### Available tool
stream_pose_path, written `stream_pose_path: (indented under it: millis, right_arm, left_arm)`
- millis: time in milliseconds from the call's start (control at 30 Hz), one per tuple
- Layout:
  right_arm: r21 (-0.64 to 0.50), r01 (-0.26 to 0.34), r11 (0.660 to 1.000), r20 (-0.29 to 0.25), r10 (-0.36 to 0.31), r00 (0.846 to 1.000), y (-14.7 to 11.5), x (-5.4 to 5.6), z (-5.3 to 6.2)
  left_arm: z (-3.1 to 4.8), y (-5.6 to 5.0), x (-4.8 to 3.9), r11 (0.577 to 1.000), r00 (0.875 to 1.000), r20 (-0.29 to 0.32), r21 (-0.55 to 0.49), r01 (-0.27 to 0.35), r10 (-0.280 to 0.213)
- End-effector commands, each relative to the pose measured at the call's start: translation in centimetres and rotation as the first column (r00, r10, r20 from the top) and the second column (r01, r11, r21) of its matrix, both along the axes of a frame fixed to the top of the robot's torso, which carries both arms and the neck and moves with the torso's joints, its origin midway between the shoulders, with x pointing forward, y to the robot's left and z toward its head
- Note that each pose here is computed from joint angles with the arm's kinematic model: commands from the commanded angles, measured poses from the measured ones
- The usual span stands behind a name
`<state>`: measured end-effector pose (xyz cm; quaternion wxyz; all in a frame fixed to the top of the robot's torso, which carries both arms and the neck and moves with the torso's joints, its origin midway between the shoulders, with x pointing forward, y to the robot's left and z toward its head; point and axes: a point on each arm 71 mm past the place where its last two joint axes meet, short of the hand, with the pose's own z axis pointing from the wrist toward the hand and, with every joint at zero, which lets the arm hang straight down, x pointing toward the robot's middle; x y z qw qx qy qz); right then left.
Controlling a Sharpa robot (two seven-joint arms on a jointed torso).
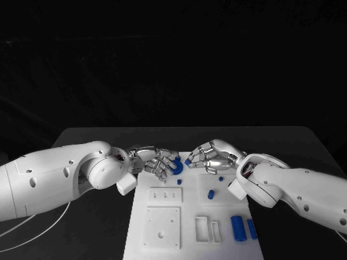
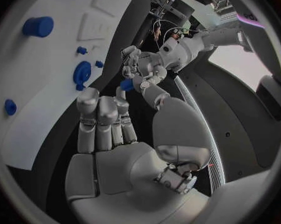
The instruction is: Assemble the parts on the task board
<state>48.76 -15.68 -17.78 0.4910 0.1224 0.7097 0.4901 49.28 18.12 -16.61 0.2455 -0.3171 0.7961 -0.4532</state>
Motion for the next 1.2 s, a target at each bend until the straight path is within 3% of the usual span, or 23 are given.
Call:
stream_pose_path:
  millis: [33,233,1200]
  right_arm:
    - [-0.004,-0.027,1.000,0.000,0.027,1.000,0.5,-0.3,0.1]
    - [0.000,-0.038,0.999,-0.004,0.038,0.999,1.1,-0.3,0.0]
    - [-0.009,-0.080,0.997,-0.029,0.080,0.996,2.4,-0.6,-0.4]
  left_arm:
    - [-0.09,-0.4,-0.18,0.999,0.999,-0.013,0.014,0.035,-0.035]
    - [-0.18,-0.8,-0.19,0.998,0.998,-0.022,0.020,0.067,-0.067]
    - [-0.13,-1.6,-0.45,0.995,0.995,-0.024,0.011,0.102,-0.102]
